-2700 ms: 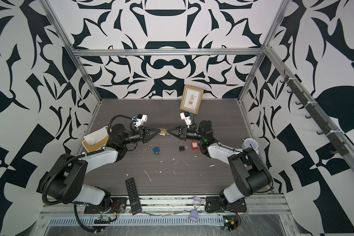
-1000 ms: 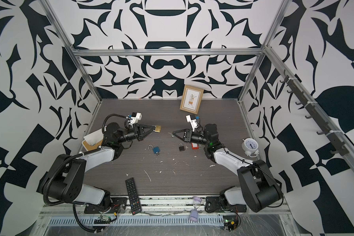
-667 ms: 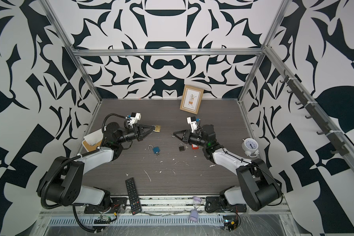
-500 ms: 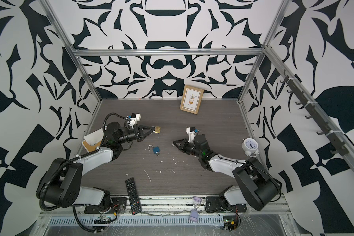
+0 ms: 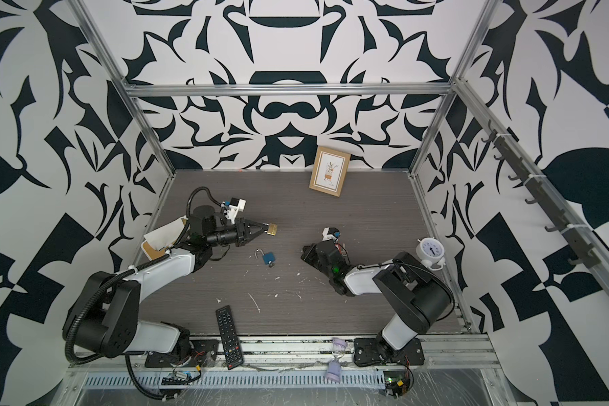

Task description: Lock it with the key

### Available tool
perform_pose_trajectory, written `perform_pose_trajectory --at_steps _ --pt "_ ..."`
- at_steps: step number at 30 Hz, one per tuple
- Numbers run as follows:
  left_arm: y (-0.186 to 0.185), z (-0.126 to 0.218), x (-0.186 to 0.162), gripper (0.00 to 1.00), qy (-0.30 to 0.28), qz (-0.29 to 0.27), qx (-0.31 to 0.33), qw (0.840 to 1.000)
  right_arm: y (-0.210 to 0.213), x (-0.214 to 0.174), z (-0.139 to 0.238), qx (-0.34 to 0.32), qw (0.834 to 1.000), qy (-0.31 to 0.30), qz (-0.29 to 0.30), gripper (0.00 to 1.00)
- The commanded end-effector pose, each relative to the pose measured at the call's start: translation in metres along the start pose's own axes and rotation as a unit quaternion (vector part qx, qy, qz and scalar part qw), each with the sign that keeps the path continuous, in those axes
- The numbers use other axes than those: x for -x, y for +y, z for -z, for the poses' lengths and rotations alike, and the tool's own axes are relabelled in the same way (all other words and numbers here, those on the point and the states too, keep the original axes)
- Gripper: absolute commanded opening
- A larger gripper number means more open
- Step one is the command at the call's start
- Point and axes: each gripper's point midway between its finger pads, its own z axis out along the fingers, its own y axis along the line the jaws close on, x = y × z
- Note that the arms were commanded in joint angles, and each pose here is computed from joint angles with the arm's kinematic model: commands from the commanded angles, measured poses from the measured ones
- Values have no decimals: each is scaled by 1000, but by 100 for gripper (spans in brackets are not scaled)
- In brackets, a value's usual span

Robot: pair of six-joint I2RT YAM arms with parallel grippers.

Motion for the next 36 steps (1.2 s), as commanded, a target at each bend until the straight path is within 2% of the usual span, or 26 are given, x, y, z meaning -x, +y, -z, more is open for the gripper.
perform_pose_trajectory --at_steps 1,9,16,18,20,22,27,33,36 --pt "-4 -3 1 0 8 -33 8 999 1 10 -8 -11 1000 -24 12 0" --pt "1 -12 -4 0 29 -33 6 999 -19 -6 -27 -34 999 -2 -3 1" --pt "5 -21 -4 0 72 -56 24 996 -14 1 -14 -39 999 -9 -10 36" --pt "12 -26 -7 0 101 -68 53 991 -8 10 0 -35 999 -26 -7 38" --pt "22 -36 -18 0 160 -86 78 980 -3 20 18 -39 998 -42 1 39" --pt "38 -46 -29 0 215 -76 90 970 4 28 35 -35 998 -53 10 39" --pt "80 -76 -50 0 292 -89 133 943 16 48 69 -32 995 -89 32 39" --pt "98 -98 -62 0 319 -78 133 935 18 54 89 -25 994 -101 40 39" --pt "107 -104 -75 0 345 -70 144 925 14 52 89 -24 994 -96 40 39"
